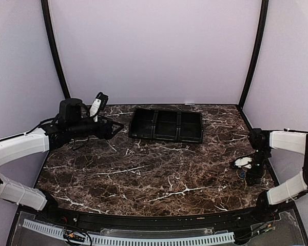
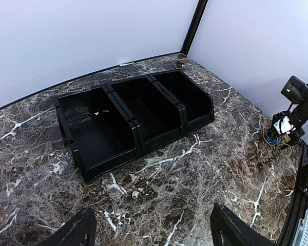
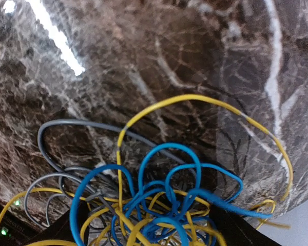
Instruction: Untangle the cables
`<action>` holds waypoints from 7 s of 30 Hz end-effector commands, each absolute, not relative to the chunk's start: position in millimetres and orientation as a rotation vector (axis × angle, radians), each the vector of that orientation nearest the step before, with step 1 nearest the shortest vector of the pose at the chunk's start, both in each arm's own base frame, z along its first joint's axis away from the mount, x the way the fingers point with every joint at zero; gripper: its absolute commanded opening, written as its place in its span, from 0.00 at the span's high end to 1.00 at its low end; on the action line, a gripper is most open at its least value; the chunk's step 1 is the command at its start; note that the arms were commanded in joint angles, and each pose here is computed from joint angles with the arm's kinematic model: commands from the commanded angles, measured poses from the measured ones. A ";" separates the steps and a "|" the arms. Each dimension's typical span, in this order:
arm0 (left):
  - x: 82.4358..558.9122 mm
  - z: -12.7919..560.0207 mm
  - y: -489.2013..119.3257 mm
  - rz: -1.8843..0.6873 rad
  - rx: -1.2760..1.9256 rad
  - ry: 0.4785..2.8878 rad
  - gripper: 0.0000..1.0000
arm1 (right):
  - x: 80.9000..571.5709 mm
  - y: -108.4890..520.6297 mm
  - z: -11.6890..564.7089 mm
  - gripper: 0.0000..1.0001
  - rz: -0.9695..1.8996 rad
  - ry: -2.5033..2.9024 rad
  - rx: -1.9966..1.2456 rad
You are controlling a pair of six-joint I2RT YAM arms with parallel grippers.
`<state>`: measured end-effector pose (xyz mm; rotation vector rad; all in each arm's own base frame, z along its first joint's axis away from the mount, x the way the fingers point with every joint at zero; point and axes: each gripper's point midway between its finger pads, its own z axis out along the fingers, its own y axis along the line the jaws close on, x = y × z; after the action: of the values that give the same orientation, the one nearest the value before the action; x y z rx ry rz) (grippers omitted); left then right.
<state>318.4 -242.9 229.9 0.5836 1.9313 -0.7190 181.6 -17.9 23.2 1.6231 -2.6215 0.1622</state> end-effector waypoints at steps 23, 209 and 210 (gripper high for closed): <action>288.1 218.6 -272.3 -0.793 0.706 1.936 0.32 | 243.8 361.8 99.4 0.60 -0.875 -2.254 2.468; 426.7 475.5 -326.7 -0.498 0.284 1.725 1.00 | 310.9 191.0 187.8 0.03 -0.916 -3.377 2.018; 430.0 478.5 -328.2 -0.503 0.287 1.716 1.00 | 311.0 190.5 187.2 0.03 -0.903 -3.377 2.020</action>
<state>421.0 -324.7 461.2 0.2681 1.7658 -0.4787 302.1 192.8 175.4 1.9314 -3.3265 -0.9677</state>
